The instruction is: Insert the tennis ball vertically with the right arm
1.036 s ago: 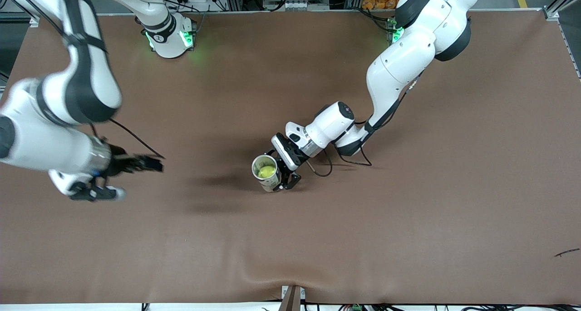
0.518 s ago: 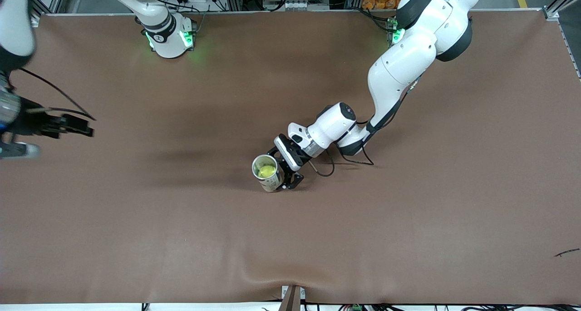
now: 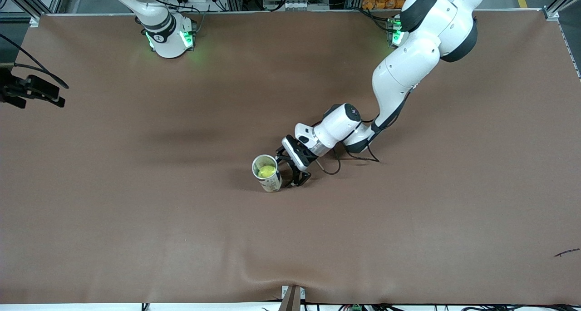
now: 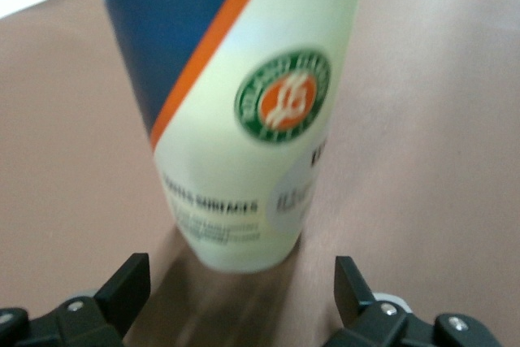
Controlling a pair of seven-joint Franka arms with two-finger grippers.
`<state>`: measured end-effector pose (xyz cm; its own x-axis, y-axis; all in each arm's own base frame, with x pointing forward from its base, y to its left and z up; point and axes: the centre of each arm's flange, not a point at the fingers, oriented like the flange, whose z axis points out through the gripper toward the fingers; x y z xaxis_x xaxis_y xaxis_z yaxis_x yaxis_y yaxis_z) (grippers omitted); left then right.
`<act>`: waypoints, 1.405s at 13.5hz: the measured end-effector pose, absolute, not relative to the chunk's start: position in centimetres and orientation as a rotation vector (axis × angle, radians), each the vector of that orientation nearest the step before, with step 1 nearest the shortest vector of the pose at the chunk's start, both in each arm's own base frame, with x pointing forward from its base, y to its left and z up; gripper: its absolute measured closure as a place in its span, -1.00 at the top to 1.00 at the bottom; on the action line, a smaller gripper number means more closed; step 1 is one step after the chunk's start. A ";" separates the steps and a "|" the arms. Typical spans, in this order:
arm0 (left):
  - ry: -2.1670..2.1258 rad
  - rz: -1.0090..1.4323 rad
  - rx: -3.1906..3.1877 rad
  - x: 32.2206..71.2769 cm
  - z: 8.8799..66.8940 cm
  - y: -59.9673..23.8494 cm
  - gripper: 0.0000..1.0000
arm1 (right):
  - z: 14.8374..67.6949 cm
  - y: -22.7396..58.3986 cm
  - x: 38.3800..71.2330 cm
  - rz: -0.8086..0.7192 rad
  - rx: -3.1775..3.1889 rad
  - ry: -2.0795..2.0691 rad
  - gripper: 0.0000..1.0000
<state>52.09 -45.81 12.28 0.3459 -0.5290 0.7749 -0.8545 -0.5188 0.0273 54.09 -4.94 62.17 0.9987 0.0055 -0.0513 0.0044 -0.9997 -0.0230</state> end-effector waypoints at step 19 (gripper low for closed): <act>-0.488 1.067 2.578 70.3 19.5 -16.2 1.00 | 65.0 -4.8 53.3 0.106 -3.119 0.087 1.00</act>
<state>70.35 -16.17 19.52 0.6650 -0.1916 0.7218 -0.4210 -0.8945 0.1505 53.26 -4.77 64.97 0.9961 -0.0553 -0.0683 -0.0566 -0.9982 -0.0174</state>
